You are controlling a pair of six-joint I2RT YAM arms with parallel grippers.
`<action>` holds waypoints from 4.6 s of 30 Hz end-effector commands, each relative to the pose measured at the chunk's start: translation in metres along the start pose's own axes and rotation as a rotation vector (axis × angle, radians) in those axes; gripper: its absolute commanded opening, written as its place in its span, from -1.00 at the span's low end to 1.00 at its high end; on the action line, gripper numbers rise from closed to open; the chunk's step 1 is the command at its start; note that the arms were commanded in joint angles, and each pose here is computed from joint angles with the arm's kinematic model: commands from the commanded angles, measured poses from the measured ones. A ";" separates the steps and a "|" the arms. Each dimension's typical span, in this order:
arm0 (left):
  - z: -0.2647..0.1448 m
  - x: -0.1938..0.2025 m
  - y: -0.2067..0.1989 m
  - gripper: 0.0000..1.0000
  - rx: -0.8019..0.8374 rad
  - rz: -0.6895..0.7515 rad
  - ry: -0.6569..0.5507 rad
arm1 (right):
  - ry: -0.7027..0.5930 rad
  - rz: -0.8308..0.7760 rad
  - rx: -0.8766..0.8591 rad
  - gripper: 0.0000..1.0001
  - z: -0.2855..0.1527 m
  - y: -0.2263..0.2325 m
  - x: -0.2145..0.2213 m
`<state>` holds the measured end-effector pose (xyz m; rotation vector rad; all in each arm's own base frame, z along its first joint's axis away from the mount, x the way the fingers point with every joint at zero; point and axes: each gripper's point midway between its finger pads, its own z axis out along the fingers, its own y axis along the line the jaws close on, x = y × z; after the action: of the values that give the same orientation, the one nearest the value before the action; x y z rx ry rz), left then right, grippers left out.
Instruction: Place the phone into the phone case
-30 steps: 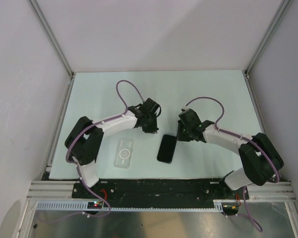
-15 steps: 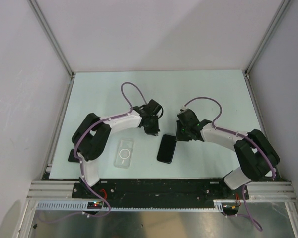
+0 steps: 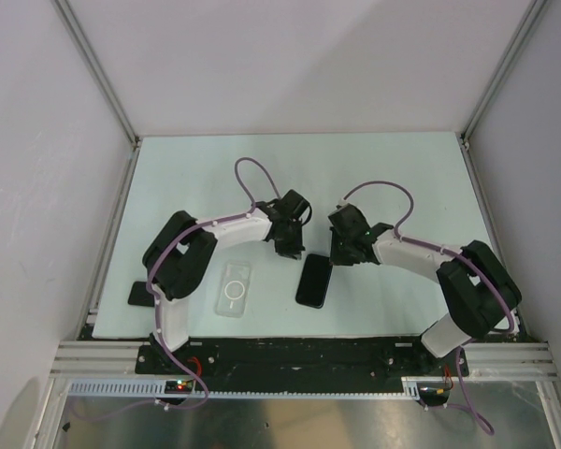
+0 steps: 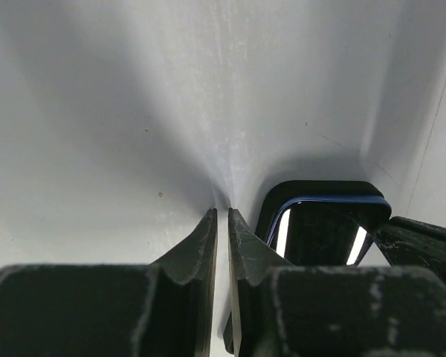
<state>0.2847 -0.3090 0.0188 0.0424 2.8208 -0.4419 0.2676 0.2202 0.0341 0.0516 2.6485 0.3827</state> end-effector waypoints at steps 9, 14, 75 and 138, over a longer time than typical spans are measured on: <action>-0.002 -0.011 -0.016 -0.70 0.040 0.022 -0.017 | 0.056 -0.031 0.179 -0.79 0.030 -0.025 0.028; -0.002 -0.011 -0.016 -0.70 0.042 0.028 -0.017 | 0.087 -0.035 0.204 -0.80 0.038 -0.029 0.039; -0.014 -0.014 -0.028 -0.54 0.006 0.180 -0.083 | -0.029 0.062 -0.001 -0.49 -0.012 -0.012 -0.021; -0.010 0.012 -0.011 -0.51 -0.089 0.217 -0.052 | 0.133 0.091 0.103 -0.69 0.032 -0.041 0.068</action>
<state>0.2762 -0.3292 0.0248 0.2788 2.7143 -0.3279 0.2600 0.2226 0.0204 0.1809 2.6487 0.4877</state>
